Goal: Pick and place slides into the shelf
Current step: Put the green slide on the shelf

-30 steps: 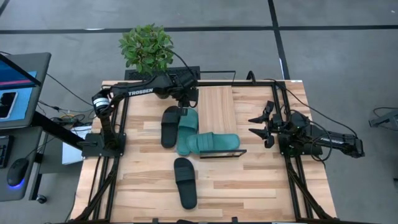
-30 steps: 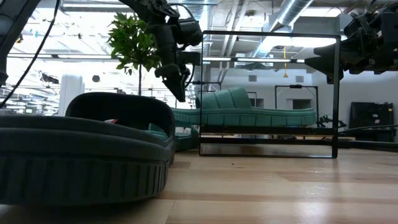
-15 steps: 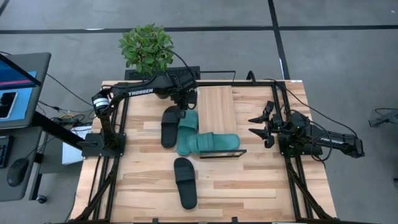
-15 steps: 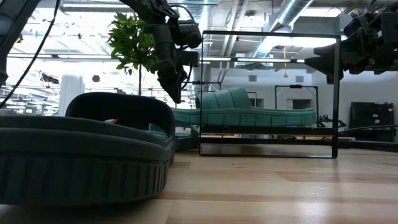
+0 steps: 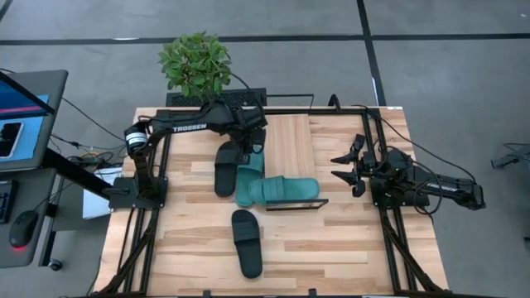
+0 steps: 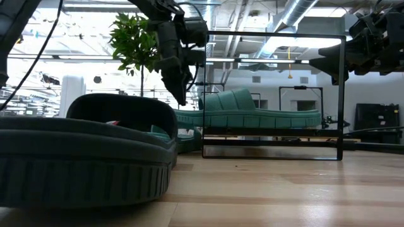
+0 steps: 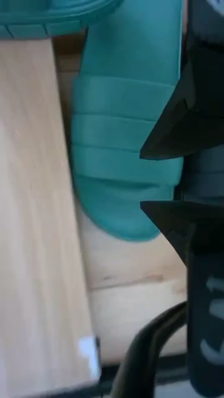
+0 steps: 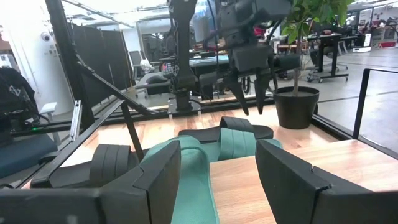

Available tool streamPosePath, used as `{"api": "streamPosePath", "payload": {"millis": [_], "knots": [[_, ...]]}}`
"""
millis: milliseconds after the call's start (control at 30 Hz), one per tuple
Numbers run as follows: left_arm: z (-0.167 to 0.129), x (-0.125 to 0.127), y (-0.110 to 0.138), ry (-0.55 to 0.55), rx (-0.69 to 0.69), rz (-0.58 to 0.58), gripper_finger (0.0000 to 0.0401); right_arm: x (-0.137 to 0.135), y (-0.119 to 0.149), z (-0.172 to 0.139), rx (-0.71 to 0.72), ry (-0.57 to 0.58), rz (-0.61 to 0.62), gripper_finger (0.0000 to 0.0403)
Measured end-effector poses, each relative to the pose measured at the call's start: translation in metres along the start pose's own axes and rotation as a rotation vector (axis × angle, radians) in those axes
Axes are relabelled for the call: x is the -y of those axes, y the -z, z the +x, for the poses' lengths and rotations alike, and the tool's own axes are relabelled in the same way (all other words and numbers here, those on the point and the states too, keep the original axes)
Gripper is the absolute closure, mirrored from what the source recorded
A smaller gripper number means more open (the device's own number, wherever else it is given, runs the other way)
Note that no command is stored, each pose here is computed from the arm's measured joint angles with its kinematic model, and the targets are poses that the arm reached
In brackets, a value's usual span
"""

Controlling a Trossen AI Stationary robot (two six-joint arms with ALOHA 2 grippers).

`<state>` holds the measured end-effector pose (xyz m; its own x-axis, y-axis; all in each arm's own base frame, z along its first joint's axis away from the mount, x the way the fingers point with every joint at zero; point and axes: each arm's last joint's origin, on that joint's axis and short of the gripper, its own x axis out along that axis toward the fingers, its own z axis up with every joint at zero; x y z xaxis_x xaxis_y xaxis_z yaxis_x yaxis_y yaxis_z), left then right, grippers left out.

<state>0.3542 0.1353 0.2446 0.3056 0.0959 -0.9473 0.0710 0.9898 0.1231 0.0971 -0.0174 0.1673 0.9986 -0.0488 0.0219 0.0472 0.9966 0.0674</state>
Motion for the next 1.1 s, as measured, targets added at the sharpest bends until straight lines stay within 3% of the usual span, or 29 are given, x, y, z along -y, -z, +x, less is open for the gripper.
{"api": "streamPosePath", "payload": {"millis": [200,633,833,1100], "knots": [[0.020,0.002,-0.001,0.019,-0.056,-0.008,0.0296,0.000,0.000,0.000,0.000,0.000,0.000,0.0202],[0.022,0.002,-0.001,-0.007,-0.055,-0.005,0.0296,0.000,0.000,0.000,0.000,0.000,0.000,0.0202],[0.021,0.016,0.010,0.081,-0.196,-0.002,0.0296,0.000,0.000,0.000,0.000,0.000,0.000,0.0202],[0.016,0.041,0.007,0.158,-0.232,0.050,0.0296,0.000,0.000,0.000,0.000,0.000,0.000,0.0202]]}}
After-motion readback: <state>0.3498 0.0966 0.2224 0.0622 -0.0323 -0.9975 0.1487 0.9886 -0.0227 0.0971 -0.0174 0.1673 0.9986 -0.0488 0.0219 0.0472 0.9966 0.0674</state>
